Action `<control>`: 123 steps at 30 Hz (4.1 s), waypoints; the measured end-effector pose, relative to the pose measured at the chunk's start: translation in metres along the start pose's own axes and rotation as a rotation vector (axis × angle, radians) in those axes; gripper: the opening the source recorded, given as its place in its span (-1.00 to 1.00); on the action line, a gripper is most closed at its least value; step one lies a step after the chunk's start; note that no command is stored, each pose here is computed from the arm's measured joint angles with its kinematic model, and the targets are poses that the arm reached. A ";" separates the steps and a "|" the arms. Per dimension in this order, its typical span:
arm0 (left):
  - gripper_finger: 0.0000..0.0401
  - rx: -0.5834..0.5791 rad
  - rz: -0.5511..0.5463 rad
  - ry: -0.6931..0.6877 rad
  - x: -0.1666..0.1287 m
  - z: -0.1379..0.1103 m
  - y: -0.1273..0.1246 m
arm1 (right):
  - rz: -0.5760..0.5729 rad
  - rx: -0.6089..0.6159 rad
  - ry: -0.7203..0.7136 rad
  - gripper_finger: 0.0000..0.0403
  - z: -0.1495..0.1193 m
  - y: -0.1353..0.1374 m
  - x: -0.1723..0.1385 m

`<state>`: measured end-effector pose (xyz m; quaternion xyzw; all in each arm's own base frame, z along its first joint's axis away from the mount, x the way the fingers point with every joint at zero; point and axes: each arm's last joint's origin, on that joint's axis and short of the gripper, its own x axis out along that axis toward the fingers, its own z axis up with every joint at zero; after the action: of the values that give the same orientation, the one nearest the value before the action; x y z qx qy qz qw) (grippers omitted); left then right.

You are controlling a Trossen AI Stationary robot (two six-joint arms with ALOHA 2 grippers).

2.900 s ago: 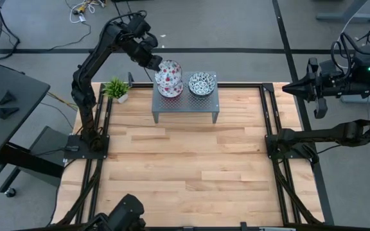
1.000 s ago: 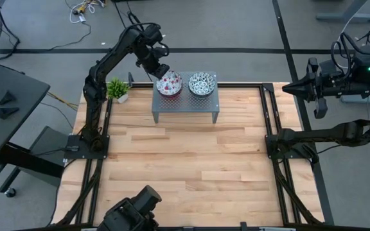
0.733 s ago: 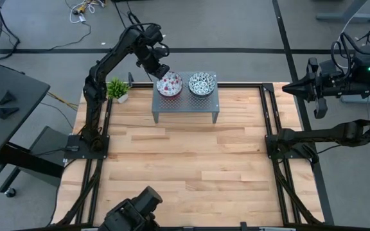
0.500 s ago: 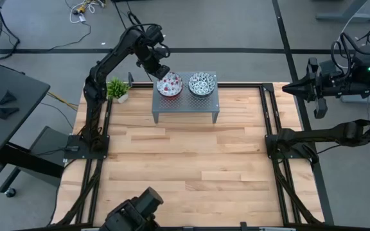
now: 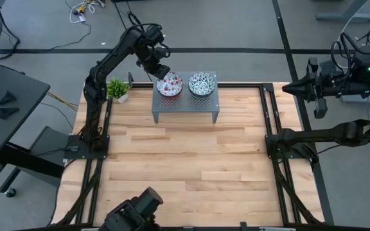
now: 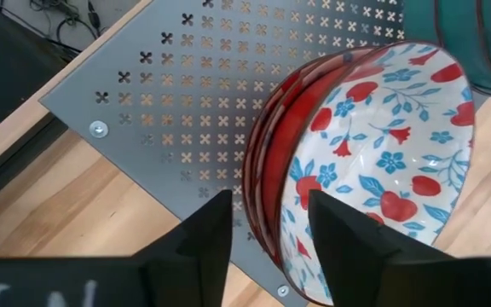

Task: Pick & Place Mini bowls
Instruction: Stack the red and white patterned bowl on top of the other red and white patterned bowls on the shelf

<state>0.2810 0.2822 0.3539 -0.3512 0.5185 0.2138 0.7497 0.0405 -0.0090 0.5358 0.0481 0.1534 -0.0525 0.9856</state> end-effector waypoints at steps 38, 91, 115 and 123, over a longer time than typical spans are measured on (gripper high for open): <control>-0.28 0.220 0.019 -0.374 -0.058 0.000 -0.023 | 0.000 0.000 0.000 -0.88 0.000 0.000 0.000; -1.00 0.130 0.198 -0.543 -0.030 0.020 -0.070 | 0.000 0.000 0.000 -0.88 0.000 0.000 0.000; -1.00 0.163 0.171 -0.746 -0.075 -0.001 -0.101 | 0.000 0.000 0.000 -0.88 0.000 0.000 0.000; -1.00 0.225 0.150 -0.750 -0.075 -0.001 -0.105 | 0.000 0.000 0.001 -0.88 0.000 0.000 0.000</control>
<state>0.3248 0.2154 0.4558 -0.1257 0.2529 0.3232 0.9032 0.0406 -0.0091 0.5357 0.0481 0.1537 -0.0525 0.9855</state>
